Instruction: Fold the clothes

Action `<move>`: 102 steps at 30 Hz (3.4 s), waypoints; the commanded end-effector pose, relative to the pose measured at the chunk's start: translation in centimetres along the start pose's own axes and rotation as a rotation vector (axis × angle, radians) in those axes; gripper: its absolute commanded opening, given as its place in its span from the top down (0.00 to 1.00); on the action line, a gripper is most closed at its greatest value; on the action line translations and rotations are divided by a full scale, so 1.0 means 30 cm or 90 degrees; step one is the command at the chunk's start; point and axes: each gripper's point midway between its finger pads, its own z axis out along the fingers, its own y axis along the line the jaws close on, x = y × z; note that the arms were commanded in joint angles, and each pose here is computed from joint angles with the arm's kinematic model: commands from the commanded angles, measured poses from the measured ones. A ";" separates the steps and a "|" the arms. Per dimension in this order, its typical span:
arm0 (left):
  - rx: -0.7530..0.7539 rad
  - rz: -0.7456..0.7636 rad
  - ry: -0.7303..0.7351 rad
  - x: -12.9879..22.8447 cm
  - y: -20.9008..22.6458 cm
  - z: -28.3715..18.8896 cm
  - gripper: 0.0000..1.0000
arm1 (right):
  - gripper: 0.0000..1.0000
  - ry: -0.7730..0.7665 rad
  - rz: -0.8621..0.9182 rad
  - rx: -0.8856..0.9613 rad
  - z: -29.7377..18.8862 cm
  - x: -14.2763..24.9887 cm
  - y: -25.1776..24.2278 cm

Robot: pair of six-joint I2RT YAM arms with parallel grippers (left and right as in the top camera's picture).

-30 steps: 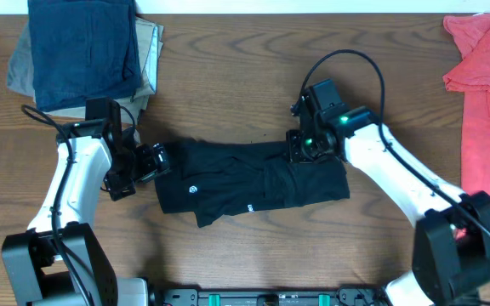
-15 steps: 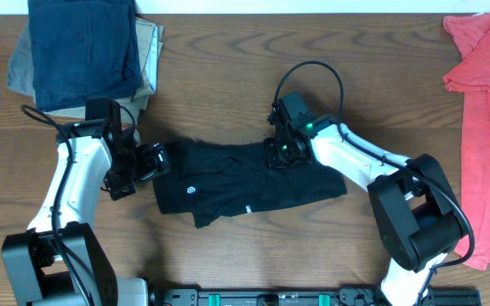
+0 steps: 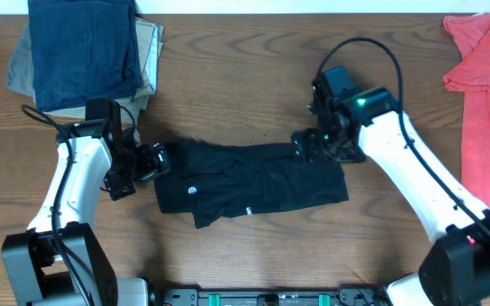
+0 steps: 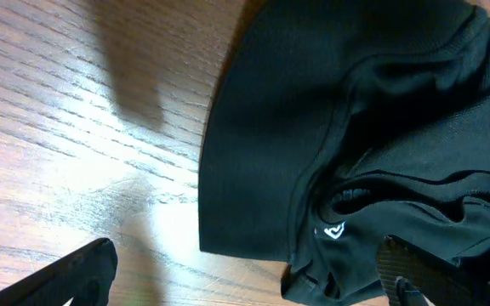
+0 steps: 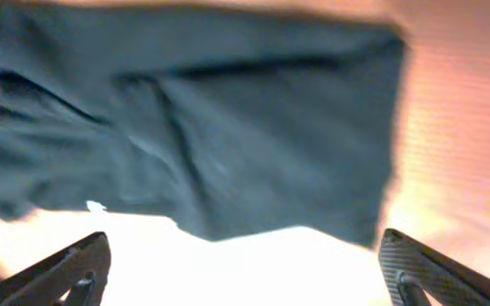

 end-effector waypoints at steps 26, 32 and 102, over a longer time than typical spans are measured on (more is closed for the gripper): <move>0.004 0.003 0.009 0.013 0.001 0.004 0.02 | 0.99 0.055 0.142 0.067 0.309 0.157 -0.191; -0.018 0.030 0.003 0.006 0.023 0.003 0.02 | 0.32 0.046 0.099 0.074 0.142 0.067 -0.188; 0.147 0.127 0.235 0.074 -0.048 0.332 0.94 | 0.01 -0.017 0.282 0.137 -0.030 -0.036 -0.505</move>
